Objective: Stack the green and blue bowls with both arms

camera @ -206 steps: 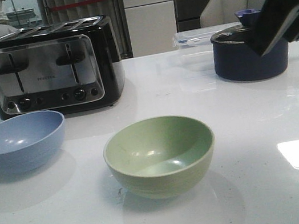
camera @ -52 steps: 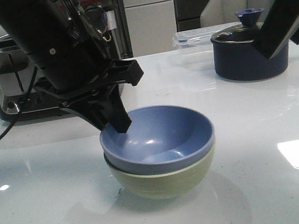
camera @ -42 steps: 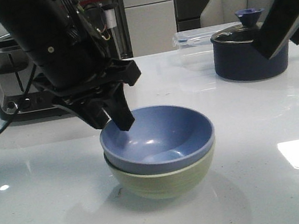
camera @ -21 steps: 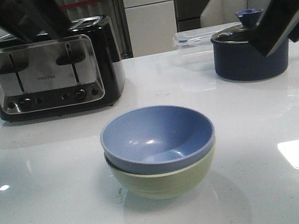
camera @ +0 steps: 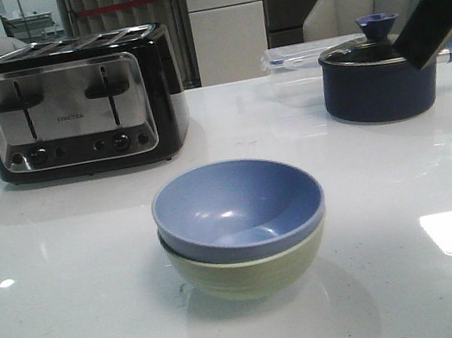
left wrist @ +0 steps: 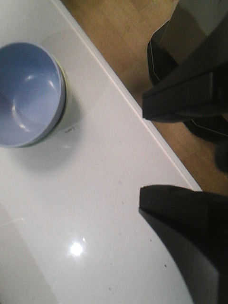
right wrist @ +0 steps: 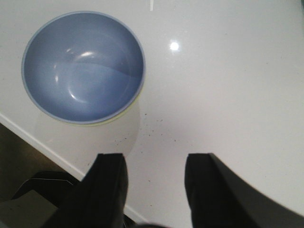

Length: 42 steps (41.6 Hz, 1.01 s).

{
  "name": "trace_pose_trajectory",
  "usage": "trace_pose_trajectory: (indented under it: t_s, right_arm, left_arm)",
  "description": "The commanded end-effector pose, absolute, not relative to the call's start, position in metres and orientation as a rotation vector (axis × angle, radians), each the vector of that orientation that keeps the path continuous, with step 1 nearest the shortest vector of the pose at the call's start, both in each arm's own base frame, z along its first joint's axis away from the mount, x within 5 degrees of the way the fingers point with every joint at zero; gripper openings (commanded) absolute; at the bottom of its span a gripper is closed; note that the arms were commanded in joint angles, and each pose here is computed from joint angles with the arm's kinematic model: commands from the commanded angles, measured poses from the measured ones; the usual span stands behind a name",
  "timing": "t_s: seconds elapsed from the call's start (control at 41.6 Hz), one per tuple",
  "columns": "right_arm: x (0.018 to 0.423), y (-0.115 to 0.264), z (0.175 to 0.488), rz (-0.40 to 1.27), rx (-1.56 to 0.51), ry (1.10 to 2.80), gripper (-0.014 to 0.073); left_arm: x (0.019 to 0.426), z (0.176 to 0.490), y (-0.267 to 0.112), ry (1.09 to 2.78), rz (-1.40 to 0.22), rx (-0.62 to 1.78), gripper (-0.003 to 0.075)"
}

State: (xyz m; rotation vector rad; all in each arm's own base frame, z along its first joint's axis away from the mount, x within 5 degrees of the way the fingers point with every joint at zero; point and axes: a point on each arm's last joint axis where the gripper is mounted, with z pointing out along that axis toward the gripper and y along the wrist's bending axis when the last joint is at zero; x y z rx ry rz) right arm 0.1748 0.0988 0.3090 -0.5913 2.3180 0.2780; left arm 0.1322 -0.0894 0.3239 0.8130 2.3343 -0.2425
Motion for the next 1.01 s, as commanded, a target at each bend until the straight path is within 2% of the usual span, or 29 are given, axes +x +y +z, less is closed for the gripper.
trace_pose_trajectory:
  t_s: [0.0,0.144,0.481,0.553,0.65,0.794,0.914,0.986]
  right_arm:
    - [0.164,0.092,0.331,0.277,-0.584,2.194,0.0414]
    - [0.140,0.078,0.329,0.278,-0.576,2.141,0.0414]
    - [0.086,0.048,0.307,0.290,-0.555,2.046,0.0407]
    - [0.081,0.045,0.306,0.290,-0.554,2.045,0.0356]
    - [0.079,0.044,0.305,0.288,-0.558,2.057,0.0220]
    - [0.079,0.044,0.305,0.287,-0.559,2.060,0.0060]
    - [0.079,0.044,0.305,0.281,-0.560,2.057,0.0057]
    - [0.079,0.043,0.305,0.280,-0.562,2.063,0.0057]
  left_arm:
    - [0.126,0.337,-0.078,2.248,-0.197,0.698,0.0382]
    - [0.114,0.338,-0.063,2.212,-0.158,0.603,0.0382]
    - [0.110,0.332,-0.061,2.198,-0.179,0.598,0.0375]
    - [0.110,0.330,-0.061,2.195,-0.179,0.602,0.0340]
    - [0.111,0.327,-0.062,2.187,-0.174,0.619,0.0265]
    - [0.111,0.326,-0.063,2.173,-0.178,0.655,0.0157]
    - [0.110,0.327,-0.064,2.163,-0.186,0.678,0.0091]
    - [0.110,0.327,-0.065,2.157,-0.182,0.699,0.0093]
